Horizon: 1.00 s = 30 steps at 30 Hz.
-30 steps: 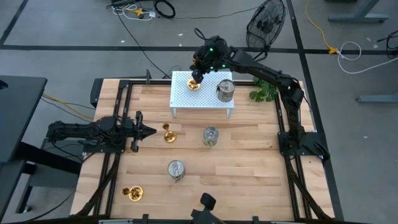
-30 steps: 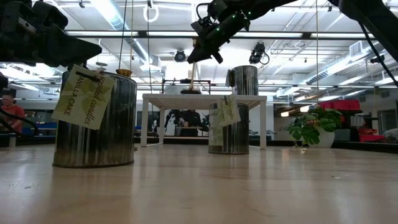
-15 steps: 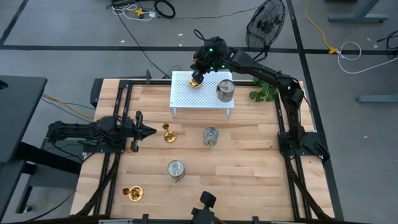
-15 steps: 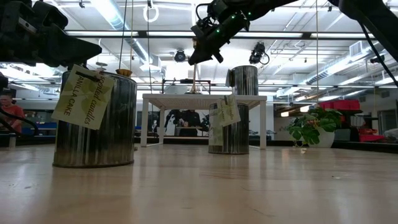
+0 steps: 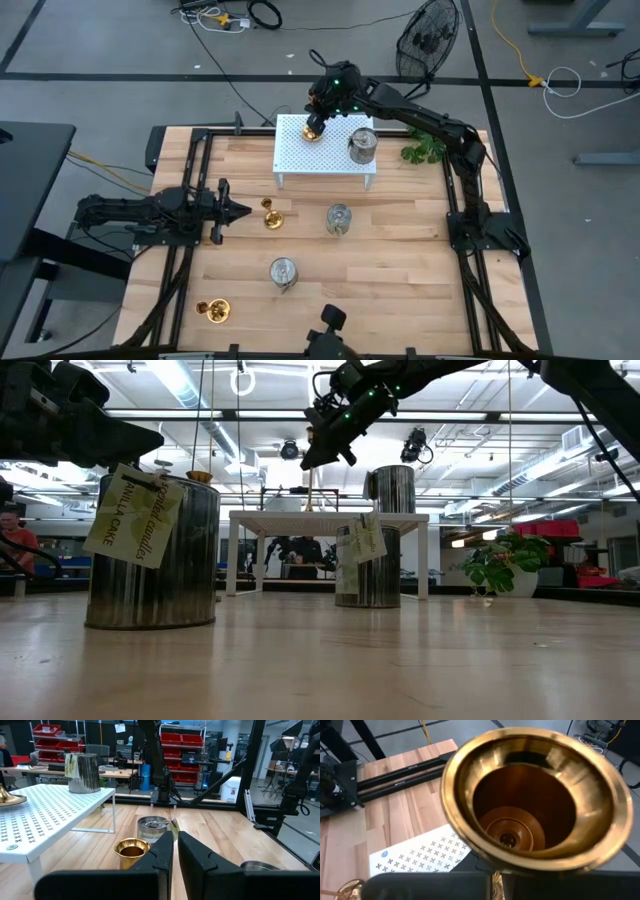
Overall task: Pick & Place candle stick holders
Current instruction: Adjust the candle holder on the shelf
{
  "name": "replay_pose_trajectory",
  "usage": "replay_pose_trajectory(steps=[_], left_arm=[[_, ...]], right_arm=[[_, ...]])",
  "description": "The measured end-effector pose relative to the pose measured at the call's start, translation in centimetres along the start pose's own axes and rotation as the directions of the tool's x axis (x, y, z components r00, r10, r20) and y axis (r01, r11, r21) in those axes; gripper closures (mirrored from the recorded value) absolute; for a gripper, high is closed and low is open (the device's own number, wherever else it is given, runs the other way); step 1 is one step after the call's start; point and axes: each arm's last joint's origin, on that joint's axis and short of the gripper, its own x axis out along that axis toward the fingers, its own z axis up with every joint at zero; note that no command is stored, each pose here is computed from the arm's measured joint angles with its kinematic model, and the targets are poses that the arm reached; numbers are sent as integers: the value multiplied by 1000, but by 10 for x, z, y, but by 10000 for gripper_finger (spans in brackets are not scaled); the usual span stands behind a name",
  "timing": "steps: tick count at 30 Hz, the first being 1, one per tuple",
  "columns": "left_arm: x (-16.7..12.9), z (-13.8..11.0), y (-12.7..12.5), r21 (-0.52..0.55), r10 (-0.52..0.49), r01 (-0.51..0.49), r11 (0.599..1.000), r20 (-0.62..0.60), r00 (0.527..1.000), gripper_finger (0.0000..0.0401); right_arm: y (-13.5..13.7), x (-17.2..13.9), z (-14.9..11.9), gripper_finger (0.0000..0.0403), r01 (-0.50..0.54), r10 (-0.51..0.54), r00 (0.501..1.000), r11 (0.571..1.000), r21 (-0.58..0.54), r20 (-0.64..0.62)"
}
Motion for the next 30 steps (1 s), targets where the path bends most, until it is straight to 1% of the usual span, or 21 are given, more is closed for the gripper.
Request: replay_pose_trajectory(steps=[9, 15, 27, 30], left_arm=[[0, 0, 0, 0, 1, -1, 1000, 0, 1000, 369], [0, 0, 0, 0, 1, -1, 1000, 0, 1000, 369], [0, 0, 0, 0, 0, 0, 1000, 0, 1000, 369], [0, 0, 0, 0, 0, 0, 1000, 0, 1000, 369]], right_arm=[[-1, 0, 1, 394, 3, -3, 1000, 1000, -2, 15], [-3, 8, -8, 394, 39, -39, 999, 999, -2, 10], [-4, 9, -5, 391, 53, -53, 998, 999, -4, 39], [-5, 9, -5, 388, 81, -81, 996, 997, -3, 41]])
